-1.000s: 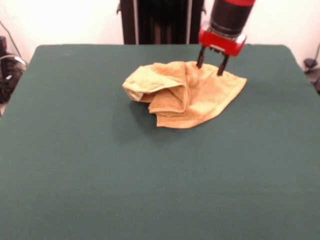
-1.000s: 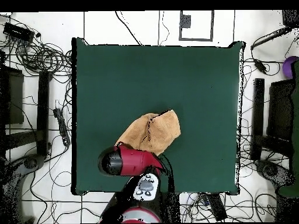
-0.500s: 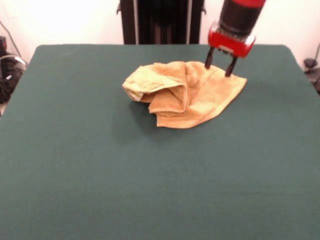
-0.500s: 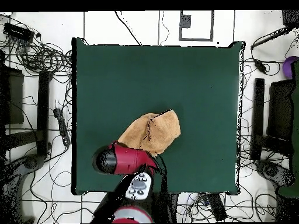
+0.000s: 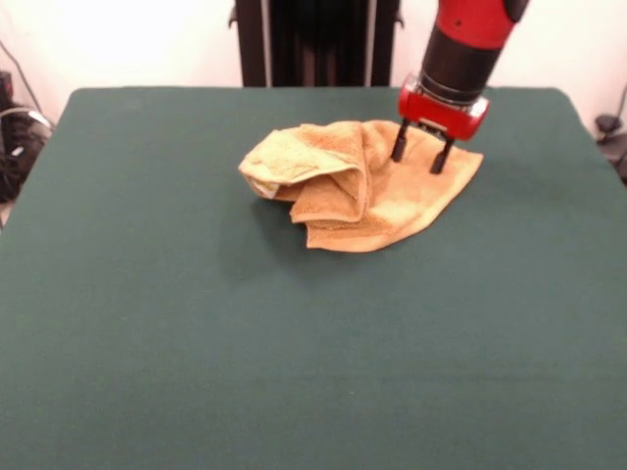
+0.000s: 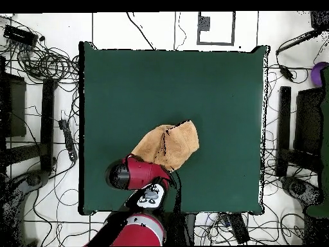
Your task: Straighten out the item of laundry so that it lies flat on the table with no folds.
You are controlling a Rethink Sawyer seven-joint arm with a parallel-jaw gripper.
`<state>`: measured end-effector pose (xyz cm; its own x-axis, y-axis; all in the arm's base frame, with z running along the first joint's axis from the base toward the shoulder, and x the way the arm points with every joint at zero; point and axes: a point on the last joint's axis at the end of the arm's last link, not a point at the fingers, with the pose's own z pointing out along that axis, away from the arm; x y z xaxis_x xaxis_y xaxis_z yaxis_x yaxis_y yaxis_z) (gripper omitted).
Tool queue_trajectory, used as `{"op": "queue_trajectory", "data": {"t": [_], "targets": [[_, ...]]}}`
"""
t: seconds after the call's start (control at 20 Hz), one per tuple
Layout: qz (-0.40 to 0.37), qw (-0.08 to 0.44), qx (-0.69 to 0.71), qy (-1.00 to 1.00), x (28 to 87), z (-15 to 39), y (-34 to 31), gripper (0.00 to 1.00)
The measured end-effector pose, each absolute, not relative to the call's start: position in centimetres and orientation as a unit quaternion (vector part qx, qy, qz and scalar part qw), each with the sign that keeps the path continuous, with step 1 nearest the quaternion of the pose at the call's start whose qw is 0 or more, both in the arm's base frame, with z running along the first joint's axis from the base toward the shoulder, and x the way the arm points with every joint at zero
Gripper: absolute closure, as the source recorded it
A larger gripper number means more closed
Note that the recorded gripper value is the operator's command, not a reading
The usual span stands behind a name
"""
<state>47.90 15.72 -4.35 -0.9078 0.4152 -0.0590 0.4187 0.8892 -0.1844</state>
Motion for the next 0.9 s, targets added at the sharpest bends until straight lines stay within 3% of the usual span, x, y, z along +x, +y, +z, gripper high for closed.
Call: {"op": "queue_trajectory", "data": {"t": [0.05, 0.1, 0.9], "targets": [[-0.092, 0.005, 0.226, 0.97, 48.0, -4.4, 15.5, 0.0], [-0.085, 0.002, 0.241, 0.967, 48.2, -4.4, 15.7, 1.0], [-0.079, 0.021, 0.394, 0.915, 48.6, -4.5, 16.6, 1.0]]}}
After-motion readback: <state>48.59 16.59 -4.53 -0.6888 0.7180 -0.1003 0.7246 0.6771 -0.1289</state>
